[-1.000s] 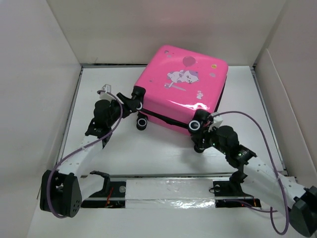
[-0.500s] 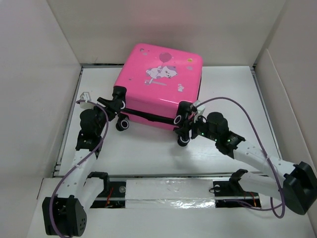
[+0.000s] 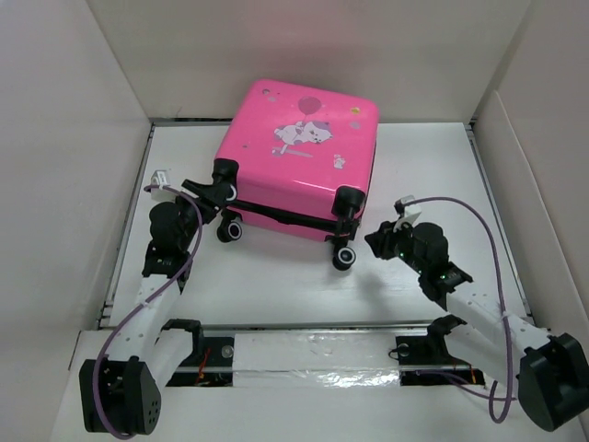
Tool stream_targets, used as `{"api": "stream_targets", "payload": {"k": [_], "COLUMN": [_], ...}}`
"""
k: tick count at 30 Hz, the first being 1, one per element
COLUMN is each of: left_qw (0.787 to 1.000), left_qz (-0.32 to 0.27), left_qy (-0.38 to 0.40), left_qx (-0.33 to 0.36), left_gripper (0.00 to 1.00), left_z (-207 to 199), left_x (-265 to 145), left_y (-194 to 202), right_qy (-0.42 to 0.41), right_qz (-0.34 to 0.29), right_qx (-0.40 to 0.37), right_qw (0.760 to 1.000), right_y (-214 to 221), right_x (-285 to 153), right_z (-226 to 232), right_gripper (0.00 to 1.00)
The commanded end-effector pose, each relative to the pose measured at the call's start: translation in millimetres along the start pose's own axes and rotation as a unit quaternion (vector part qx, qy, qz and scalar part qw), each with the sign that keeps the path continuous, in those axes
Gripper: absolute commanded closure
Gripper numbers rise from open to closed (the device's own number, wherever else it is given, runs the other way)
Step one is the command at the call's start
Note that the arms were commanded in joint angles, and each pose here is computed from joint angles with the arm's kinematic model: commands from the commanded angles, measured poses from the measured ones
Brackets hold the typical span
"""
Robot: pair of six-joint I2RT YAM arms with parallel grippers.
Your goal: Pack the luggage
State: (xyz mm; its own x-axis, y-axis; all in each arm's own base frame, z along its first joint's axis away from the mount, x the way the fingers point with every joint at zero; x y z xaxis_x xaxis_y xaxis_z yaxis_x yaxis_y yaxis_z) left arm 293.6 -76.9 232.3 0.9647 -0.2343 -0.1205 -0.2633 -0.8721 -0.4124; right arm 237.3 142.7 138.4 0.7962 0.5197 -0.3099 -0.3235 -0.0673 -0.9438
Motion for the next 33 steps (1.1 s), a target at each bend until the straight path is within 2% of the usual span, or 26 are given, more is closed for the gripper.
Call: {"api": "stream_targets", "payload": {"k": [1, 7, 10, 16, 21, 28, 33], "left_qw": [0.984, 0.985, 0.984, 0.984, 0.986, 0.988, 0.99], "left_qz": [-0.032, -0.008, -0.004, 0.0, -0.028, -0.015, -0.017], "left_qy": [0.174, 0.173, 0.179, 0.179, 0.164, 0.152, 0.14], "left_qx": [0.011, -0.001, -0.011, -0.019, -0.008, -0.01, -0.011], "left_gripper": [1.0, 1.0, 1.0, 1.0, 1.0, 1.0, 1.0], "left_z": [-79.0, -77.5, -74.1, -74.5, -75.6, -66.4, -57.7], "left_x": [-17.8, -8.9, -5.8, -3.1, -9.0, -3.9, -1.6], "left_y": [-18.6, -13.5, -10.6, -10.4, -18.5, -13.1, -11.0], "right_qy": [0.008, -0.06, -0.058, -0.024, -0.043, -0.148, -0.13], "right_qz": [-0.066, -0.032, -0.071, -0.066, -0.074, -0.115, -0.12], "right_qx": [-0.051, -0.092, -0.104, -0.124, -0.135, -0.145, -0.161], "right_qw": [0.996, 0.993, 0.99, 0.99, 0.987, 0.972, 0.971], "right_y": [-41.1, -27.4, -34.9, -46.1, -49.5, -52.5, -64.0], "right_x": [10.2, 32.3, 35.7, 48.7, 59.0, 71.7, 67.0], "right_z": [-13.8, -8.1, -10.6, -31.2, -47.4, -36.5, -39.5], "right_gripper": [0.59, 0.55, 0.54, 0.55, 0.54, 0.52, 0.51]}}
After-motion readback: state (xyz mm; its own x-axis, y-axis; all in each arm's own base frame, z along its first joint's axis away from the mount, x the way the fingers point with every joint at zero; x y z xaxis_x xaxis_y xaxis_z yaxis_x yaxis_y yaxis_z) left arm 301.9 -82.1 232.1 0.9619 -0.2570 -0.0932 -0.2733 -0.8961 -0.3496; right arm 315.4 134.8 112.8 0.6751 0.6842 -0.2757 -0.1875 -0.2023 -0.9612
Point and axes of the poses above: each gripper's point midway between its finger pads, its own x axis out along the fingers, its own z axis along the line the jaws close on, y = z × x, the point moved 4 cm from there along -x, back along the fingers, and after that the axes turned 10 degrees about -x, right-handed, at the moved point
